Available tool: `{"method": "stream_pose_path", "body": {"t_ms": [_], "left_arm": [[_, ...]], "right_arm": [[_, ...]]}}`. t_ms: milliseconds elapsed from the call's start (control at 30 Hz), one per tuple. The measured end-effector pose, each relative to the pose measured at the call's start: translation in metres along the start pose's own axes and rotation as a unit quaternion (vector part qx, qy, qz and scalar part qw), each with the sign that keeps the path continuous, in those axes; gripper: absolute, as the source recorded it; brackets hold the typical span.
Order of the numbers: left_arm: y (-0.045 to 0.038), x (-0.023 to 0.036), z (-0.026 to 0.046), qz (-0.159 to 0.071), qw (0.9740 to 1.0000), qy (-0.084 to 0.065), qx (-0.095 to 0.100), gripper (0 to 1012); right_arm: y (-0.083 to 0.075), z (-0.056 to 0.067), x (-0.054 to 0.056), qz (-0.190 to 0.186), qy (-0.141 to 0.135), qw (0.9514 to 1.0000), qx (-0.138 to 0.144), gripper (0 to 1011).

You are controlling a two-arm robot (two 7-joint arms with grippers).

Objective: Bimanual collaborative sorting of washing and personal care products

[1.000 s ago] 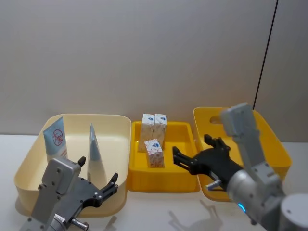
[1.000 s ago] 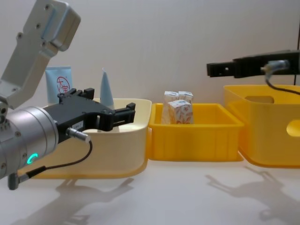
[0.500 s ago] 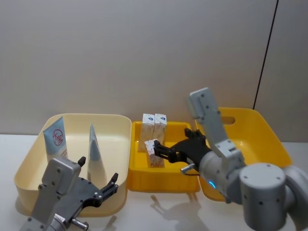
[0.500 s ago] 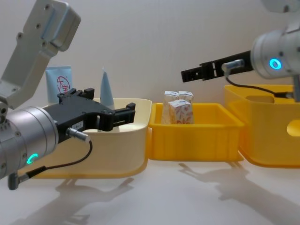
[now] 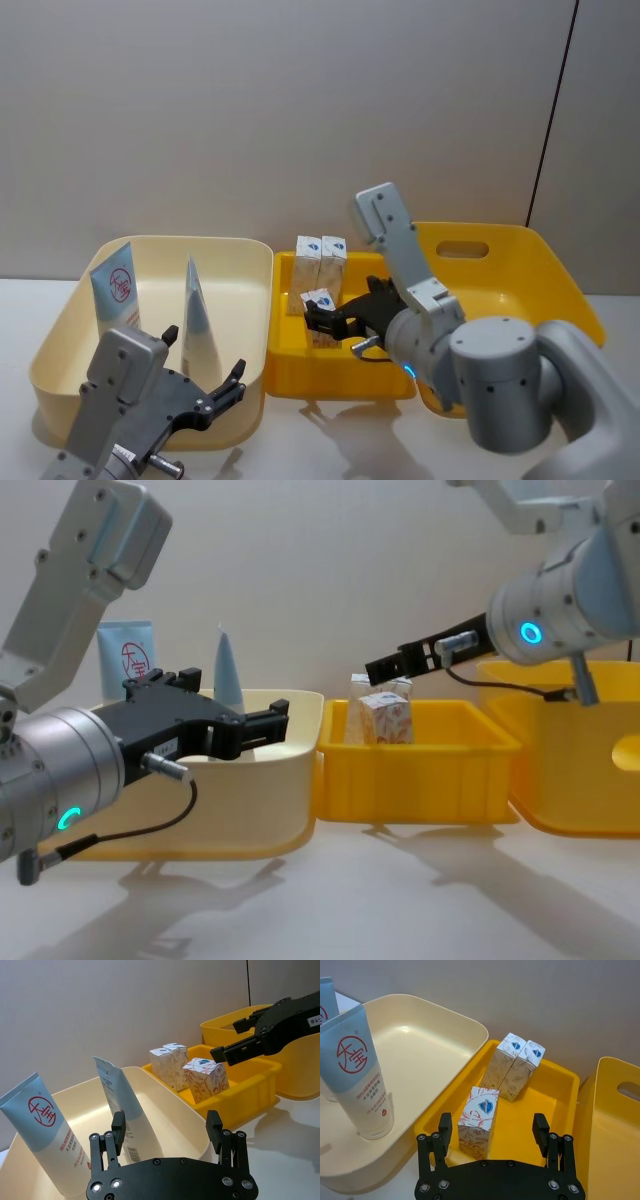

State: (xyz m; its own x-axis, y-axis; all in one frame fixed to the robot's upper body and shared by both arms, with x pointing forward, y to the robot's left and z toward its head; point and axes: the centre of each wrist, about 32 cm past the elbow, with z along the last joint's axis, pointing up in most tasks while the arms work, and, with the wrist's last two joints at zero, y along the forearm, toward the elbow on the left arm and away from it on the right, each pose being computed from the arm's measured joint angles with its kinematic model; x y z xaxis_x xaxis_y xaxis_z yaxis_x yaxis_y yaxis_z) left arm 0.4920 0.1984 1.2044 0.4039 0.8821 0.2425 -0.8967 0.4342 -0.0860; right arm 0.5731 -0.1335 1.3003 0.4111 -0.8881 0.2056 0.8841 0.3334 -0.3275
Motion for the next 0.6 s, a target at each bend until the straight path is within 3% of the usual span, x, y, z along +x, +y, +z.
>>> {"method": "stream_pose_path", "body": {"t_ms": [600], "left_arm": [[0.0000, 0.0000, 0.0000, 0.000, 1.0000, 0.000, 0.000, 1000]], "right_arm": [[0.029, -0.002, -0.004, -0.002, 0.014, 0.9994, -0.032, 1000]]}}
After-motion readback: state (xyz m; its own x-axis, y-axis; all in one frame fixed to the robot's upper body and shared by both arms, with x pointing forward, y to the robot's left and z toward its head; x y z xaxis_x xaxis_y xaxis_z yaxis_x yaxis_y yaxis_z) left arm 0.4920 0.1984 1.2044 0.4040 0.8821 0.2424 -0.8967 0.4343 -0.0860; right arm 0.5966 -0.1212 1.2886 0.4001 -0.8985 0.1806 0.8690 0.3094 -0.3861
